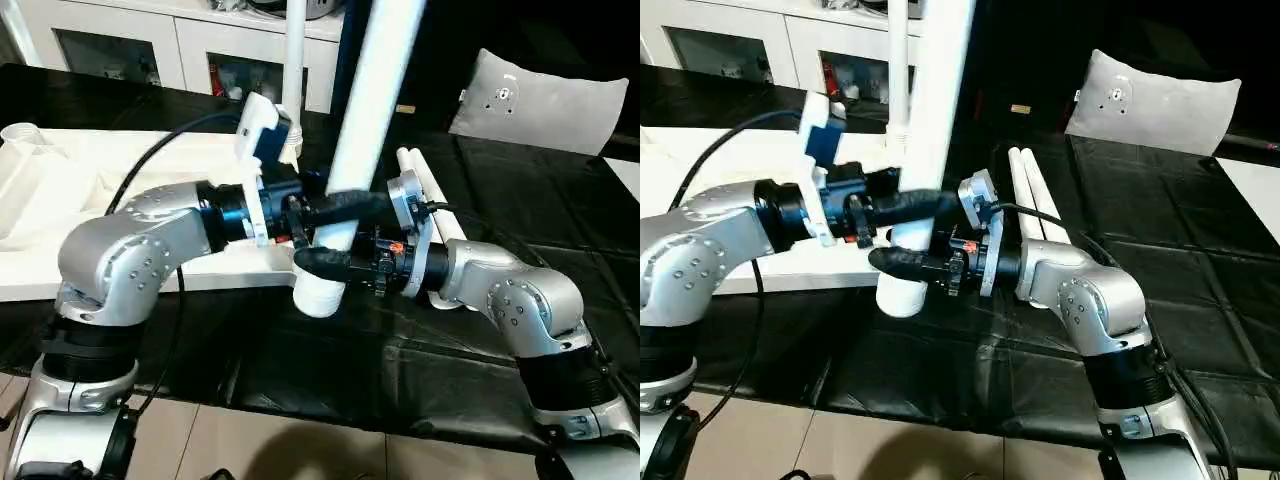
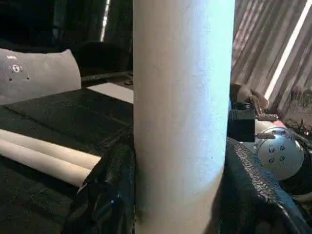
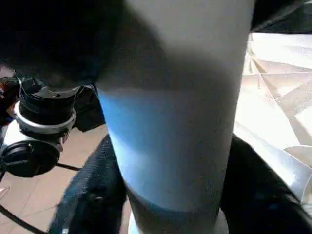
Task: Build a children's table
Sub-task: Pick table leg
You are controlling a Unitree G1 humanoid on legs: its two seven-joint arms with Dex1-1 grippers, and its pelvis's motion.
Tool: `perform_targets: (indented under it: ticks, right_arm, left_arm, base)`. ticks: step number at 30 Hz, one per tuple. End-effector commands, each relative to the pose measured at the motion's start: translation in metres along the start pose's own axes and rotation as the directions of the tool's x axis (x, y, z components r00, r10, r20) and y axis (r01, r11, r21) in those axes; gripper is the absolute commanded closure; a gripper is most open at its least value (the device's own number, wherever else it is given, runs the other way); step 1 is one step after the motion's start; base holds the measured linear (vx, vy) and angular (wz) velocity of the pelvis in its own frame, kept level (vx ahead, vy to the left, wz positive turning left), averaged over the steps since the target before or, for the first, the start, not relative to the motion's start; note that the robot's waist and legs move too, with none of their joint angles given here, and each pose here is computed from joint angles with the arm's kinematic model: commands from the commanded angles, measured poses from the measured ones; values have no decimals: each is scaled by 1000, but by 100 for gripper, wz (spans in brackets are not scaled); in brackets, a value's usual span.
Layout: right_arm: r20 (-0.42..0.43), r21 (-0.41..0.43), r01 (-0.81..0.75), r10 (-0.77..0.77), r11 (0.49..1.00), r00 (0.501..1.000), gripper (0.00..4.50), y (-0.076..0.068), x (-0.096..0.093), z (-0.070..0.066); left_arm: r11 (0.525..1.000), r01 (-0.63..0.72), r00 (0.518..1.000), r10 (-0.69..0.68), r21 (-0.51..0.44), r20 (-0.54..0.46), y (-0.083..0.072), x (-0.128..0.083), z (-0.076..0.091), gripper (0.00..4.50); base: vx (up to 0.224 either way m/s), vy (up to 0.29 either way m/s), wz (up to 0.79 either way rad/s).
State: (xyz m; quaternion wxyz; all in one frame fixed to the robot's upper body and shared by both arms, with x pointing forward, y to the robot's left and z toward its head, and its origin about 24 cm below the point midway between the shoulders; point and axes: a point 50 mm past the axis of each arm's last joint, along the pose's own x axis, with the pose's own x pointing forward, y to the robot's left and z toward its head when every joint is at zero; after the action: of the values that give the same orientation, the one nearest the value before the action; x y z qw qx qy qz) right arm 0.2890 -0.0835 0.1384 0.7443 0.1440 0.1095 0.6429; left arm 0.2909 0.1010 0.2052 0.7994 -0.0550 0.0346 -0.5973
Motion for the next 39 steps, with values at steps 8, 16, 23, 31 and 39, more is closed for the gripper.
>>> perform_targets:
  ticks: [8,16,23,31,39]
  right_arm:
    - [-33,-1,-10,10,1000,999,254,0,-1,-3]
    - [-41,-1,-6,6,1000,999,257,0,1,-7]
    - [-44,-1,17,-17,1000,999,259,-1,2,-10]
    - [-55,-1,64,-64,998,996,259,-6,2,-14]
    - [-56,5,89,-89,996,994,259,-9,0,-17]
  left_arm:
    - [998,8,1000,-10,62,23,-3,4,11,260]
    - [999,6,999,-8,39,46,-5,6,13,260]
    - [992,122,988,-124,25,93,-19,11,14,164]
    - [985,167,984,-169,42,62,-26,10,8,99]
    - [993,121,978,-121,11,171,-18,4,6,39]
  base:
    - [0,0,0]
    - [0,0,0]
    - [0,0,0]
    - [0,0,0]
    - [0,0,0]
